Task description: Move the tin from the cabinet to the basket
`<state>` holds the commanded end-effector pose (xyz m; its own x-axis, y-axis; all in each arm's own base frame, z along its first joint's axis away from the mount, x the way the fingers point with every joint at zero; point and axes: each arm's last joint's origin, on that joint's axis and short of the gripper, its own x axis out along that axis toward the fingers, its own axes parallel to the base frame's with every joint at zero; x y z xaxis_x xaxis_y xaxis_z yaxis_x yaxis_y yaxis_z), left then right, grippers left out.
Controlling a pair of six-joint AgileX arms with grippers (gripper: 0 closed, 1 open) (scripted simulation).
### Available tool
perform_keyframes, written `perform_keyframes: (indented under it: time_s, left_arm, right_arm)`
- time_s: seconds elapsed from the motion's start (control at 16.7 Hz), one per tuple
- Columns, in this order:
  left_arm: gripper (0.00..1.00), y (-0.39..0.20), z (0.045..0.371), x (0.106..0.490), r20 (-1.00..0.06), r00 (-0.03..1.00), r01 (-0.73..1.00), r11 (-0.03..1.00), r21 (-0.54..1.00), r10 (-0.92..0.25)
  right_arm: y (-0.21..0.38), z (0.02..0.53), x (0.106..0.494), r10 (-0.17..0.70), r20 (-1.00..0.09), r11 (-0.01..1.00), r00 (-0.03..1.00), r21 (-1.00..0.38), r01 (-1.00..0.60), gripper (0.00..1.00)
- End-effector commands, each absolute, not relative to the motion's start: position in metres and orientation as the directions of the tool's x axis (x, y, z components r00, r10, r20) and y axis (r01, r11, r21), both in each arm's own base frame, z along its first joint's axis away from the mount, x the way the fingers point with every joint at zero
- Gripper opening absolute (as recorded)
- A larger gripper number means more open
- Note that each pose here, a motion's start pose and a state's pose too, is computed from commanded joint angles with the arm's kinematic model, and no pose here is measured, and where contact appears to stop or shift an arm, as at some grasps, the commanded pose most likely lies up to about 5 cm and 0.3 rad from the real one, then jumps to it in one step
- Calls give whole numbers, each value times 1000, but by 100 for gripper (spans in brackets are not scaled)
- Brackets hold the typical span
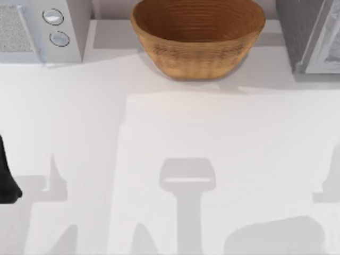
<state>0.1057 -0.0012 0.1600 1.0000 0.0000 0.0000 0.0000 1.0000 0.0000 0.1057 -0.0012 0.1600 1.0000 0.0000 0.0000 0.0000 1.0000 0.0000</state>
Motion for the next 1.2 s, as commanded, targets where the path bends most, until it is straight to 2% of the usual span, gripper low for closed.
perform_keyframes:
  time_s: [0.3,0.48,0.66,0.96,1.2]
  left_arm:
    - [100,-1,160,106,0,1000,0,1000,0,0]
    - [100,-1,160,106,0,1000,0,1000,0,0]
    - [100,-1,160,106,0,1000,0,1000,0,0]
    - [100,-1,160,106,0,1000,0,1000,0,0]
    - [100,-1,160,106,0,1000,0,1000,0,0]
  right_arm:
    - [1,175,107,2,5,1000,1000,2,-2,0]
    - [5,215,114,1,37,1000,999,4,-1,0]
    - [15,265,137,-1,57,1000,998,7,1,0]
    - [57,334,225,-3,62,1000,998,15,2,0]
    - [122,342,317,-2,49,1000,999,19,1,0]
